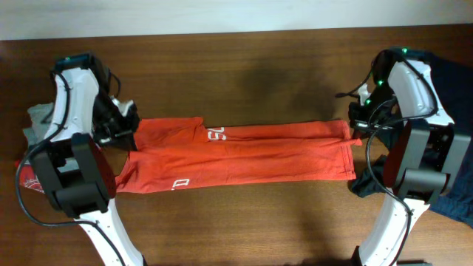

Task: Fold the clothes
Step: 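Lift the top edge with both grippers and fold it down over the bottom, then release the shirt and pull both grippers back to the sides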

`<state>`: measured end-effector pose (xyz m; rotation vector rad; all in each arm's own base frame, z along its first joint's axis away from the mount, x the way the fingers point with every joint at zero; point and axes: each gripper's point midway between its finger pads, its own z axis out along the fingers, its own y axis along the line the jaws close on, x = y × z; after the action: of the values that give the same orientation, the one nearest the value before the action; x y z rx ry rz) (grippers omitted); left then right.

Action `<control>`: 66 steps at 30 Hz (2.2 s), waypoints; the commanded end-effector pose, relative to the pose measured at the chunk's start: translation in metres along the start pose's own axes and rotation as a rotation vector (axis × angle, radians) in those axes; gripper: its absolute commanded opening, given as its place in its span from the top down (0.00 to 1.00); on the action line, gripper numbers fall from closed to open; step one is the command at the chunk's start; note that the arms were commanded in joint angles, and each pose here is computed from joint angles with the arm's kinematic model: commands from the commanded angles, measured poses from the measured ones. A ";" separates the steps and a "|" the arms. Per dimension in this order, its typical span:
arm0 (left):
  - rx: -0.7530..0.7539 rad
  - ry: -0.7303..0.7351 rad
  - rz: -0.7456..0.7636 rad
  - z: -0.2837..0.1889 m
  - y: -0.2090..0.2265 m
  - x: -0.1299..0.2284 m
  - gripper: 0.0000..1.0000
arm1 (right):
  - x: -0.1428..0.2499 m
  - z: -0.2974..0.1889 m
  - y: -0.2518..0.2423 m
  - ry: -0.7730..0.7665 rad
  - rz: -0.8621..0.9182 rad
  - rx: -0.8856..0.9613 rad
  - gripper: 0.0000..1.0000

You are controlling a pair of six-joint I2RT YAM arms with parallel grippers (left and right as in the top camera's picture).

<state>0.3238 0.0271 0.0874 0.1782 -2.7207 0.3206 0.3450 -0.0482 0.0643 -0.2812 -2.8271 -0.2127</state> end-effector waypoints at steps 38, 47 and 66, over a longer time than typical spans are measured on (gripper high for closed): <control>-0.022 -0.314 0.030 -0.070 -0.016 0.044 0.04 | 0.175 -0.225 0.021 -0.855 -0.060 0.045 0.67; -0.030 -0.431 0.008 -0.080 -0.022 0.096 0.05 | 0.198 -0.219 0.021 -0.851 -0.049 0.039 0.64; -0.062 -0.889 0.078 -0.086 -0.025 0.152 0.01 | 0.199 -0.194 0.021 -0.755 -0.041 0.020 0.63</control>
<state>0.2221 0.0118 0.2304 0.2189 -3.6140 0.2055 0.2171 -0.0273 0.3108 -0.3358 -3.5860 -0.0864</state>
